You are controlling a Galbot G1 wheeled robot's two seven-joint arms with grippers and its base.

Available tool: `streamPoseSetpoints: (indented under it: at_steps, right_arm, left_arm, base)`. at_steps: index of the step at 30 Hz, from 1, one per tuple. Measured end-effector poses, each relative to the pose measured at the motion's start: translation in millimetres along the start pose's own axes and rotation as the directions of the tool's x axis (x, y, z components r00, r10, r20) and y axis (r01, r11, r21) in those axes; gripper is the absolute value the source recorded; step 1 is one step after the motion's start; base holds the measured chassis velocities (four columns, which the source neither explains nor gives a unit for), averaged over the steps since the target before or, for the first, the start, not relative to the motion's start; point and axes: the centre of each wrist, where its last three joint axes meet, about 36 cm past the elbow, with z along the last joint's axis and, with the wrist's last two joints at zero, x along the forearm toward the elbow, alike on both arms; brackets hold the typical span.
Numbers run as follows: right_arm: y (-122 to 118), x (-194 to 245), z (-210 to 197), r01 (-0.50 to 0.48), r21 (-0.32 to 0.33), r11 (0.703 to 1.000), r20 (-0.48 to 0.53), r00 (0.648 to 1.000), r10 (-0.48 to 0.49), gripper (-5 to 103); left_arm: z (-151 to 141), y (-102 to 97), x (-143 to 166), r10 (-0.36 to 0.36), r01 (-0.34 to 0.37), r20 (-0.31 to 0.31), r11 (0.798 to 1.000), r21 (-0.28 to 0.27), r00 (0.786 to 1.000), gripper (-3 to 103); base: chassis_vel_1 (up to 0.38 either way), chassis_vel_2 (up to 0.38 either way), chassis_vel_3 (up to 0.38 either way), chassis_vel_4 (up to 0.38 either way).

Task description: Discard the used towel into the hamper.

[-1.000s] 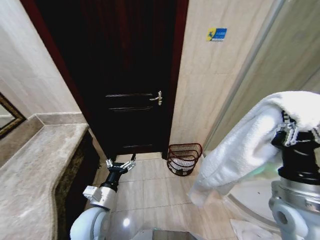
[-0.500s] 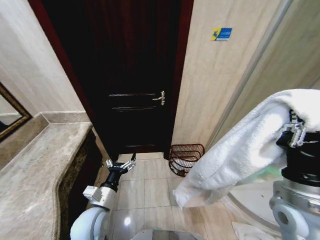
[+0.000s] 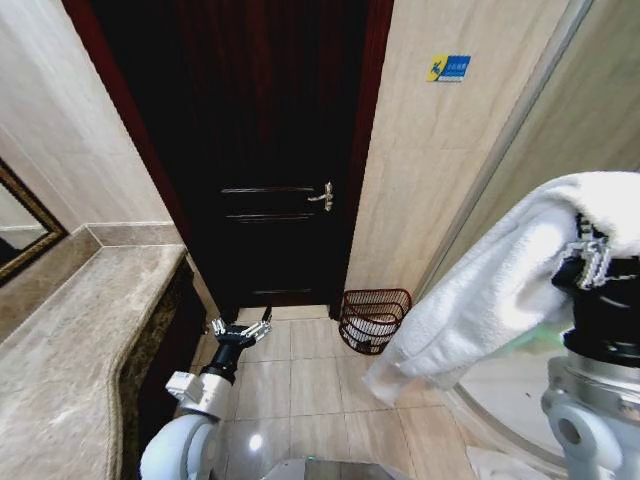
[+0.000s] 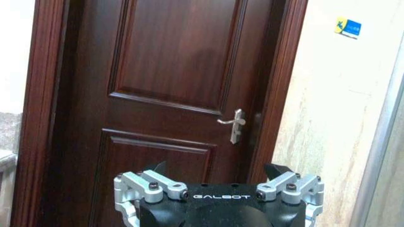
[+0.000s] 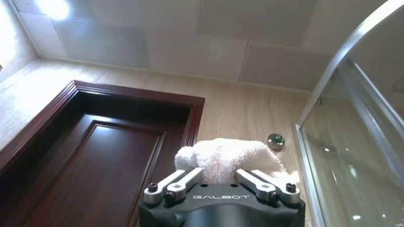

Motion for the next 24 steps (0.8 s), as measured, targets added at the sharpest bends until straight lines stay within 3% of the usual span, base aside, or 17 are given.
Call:
streamPoseSetpoints:
  at_steps: [24]
  right_arm:
    - [-3.3, -4.3, -1.7, -0.013, 0.004, 1.0, -0.005, 1.0, 0.013, 5]
  left_arm:
    - [0.0, 0.0, 0.0, 0.0, 0.0, 0.0, 1.0, 0.0, 1.0, 100]
  base:
    - [-0.094, 0.08, 0.091, -0.088]
